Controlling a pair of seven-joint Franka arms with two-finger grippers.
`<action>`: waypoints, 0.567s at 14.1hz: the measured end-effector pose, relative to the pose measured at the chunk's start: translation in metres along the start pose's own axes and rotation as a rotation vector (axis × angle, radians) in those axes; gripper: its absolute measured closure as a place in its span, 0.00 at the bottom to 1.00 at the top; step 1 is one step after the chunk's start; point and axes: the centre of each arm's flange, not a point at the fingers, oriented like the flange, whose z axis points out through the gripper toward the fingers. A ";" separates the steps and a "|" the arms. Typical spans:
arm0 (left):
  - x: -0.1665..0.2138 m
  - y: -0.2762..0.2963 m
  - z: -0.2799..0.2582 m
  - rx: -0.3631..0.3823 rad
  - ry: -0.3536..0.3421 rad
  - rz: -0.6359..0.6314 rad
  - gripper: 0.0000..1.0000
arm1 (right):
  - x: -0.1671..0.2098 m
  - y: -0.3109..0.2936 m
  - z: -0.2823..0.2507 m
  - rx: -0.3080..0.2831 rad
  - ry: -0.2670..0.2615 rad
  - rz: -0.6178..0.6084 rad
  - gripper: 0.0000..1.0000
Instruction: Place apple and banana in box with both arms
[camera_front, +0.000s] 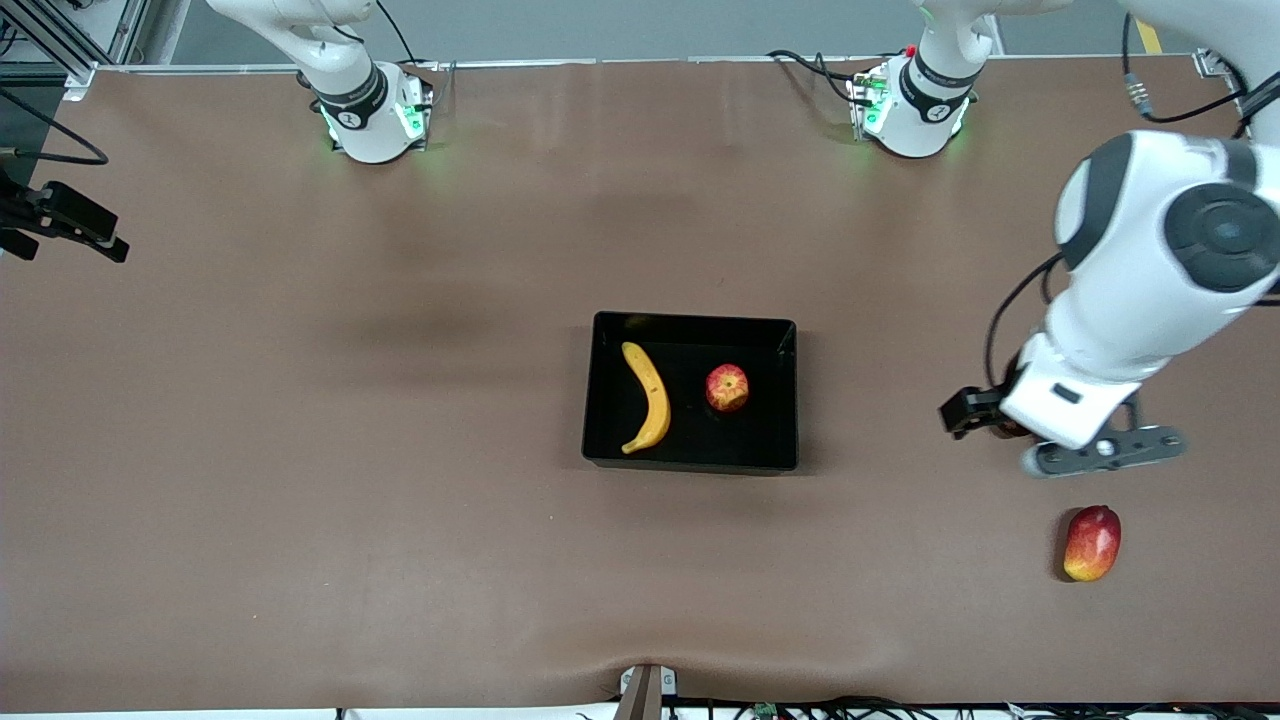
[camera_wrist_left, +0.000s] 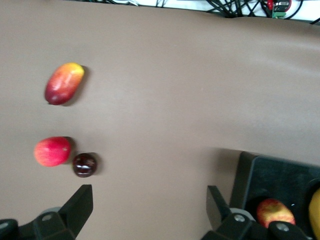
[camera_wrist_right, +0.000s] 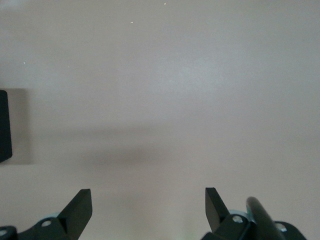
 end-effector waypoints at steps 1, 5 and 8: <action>0.000 -0.014 -0.008 0.007 -0.001 0.025 0.00 | 0.000 0.000 0.000 0.000 0.000 0.000 0.00; -0.008 -0.073 -0.032 0.028 -0.016 0.057 0.00 | 0.000 0.000 0.000 0.000 -0.001 0.000 0.00; -0.024 -0.084 -0.044 0.044 -0.017 0.094 0.00 | 0.000 0.000 0.000 0.000 -0.001 0.000 0.00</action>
